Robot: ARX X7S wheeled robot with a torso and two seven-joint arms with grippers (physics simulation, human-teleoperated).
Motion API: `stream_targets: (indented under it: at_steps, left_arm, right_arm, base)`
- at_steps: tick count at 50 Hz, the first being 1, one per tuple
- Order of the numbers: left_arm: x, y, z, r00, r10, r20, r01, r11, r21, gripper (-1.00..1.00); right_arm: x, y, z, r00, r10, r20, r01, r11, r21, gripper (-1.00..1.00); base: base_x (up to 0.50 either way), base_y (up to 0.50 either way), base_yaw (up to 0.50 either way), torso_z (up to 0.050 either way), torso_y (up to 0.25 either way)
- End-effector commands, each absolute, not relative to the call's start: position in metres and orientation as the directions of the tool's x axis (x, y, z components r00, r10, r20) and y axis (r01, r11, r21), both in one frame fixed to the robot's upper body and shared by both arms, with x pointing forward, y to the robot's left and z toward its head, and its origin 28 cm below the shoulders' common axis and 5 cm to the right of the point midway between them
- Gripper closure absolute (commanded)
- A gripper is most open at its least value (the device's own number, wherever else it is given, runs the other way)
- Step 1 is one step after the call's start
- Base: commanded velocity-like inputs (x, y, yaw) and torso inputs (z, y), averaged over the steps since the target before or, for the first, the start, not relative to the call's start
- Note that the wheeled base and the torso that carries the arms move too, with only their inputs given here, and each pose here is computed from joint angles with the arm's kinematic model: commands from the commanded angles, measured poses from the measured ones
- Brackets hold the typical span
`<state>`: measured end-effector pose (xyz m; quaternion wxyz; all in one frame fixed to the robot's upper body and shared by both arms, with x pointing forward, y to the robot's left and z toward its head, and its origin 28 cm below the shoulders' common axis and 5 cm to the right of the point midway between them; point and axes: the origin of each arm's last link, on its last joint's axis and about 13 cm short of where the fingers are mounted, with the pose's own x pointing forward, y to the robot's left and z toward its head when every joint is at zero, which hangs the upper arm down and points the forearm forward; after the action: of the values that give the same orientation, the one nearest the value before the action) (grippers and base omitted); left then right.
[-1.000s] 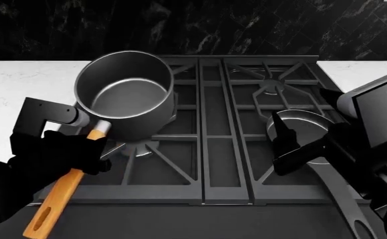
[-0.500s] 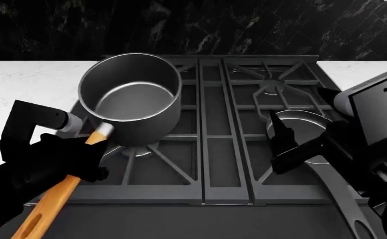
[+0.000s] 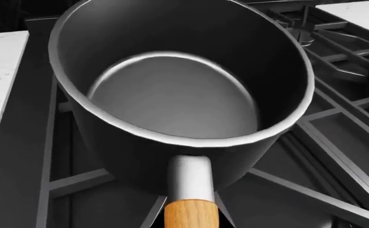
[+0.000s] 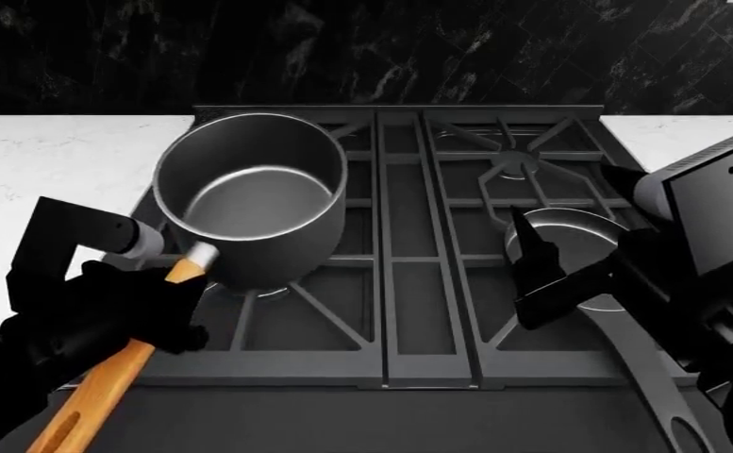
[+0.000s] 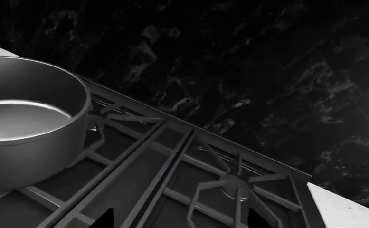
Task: Place both pans onto different burners. Then place the celery and the sausage on different pans.
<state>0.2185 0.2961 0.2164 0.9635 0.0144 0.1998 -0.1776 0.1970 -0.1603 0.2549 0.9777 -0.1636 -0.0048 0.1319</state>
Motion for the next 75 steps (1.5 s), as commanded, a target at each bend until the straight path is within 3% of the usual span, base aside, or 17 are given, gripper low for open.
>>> stream_targets:
  at_steps: [1, 38, 39, 55, 75]
  left_arm:
    - [0.217, 0.297, 0.216, 0.864, -0.308, -0.399, 0.332, 0.943, -0.009, 1.0]
    - [0.203, 0.302, 0.222, 0.857, -0.315, -0.407, 0.345, 0.939, -0.001, 1.0]
    - [0.203, 0.302, 0.222, 0.858, -0.314, -0.406, 0.345, 0.939, 0.001, -1.0]
    - [0.205, 0.299, 0.239, 0.875, -0.344, -0.34, 0.363, 0.932, -0.01, -1.0]
    - [0.202, 0.288, 0.278, 0.897, -0.437, -0.072, 0.427, 0.896, -0.121, -1.0]
  right_arm:
    - [0.198, -0.161, 0.255, 0.965, 0.261, -0.031, -0.257, 0.912, -0.319, -1.0]
    - [0.2, -0.159, 0.256, 0.96, 0.279, -0.023, -0.271, 0.906, -0.324, -1.0]
    - [0.199, -0.159, 0.256, 0.96, 0.279, -0.022, -0.271, 0.907, -0.324, -1.0]
    - [0.2, -0.161, 0.249, 0.962, 0.273, -0.026, -0.268, 0.915, -0.303, -1.0]
    - [0.194, -0.16, 0.255, 0.963, 0.269, -0.006, -0.257, 0.915, -0.311, -1.0]
  base:
    - [0.0, 0.0, 0.0, 0.0, 0.0]
    - [0.0, 0.0, 0.0, 0.0, 0.0]
    - [0.0, 0.0, 0.0, 0.0, 0.0]
    - [0.0, 0.0, 0.0, 0.0, 0.0]
    - [0.0, 0.0, 0.0, 0.0, 0.0]
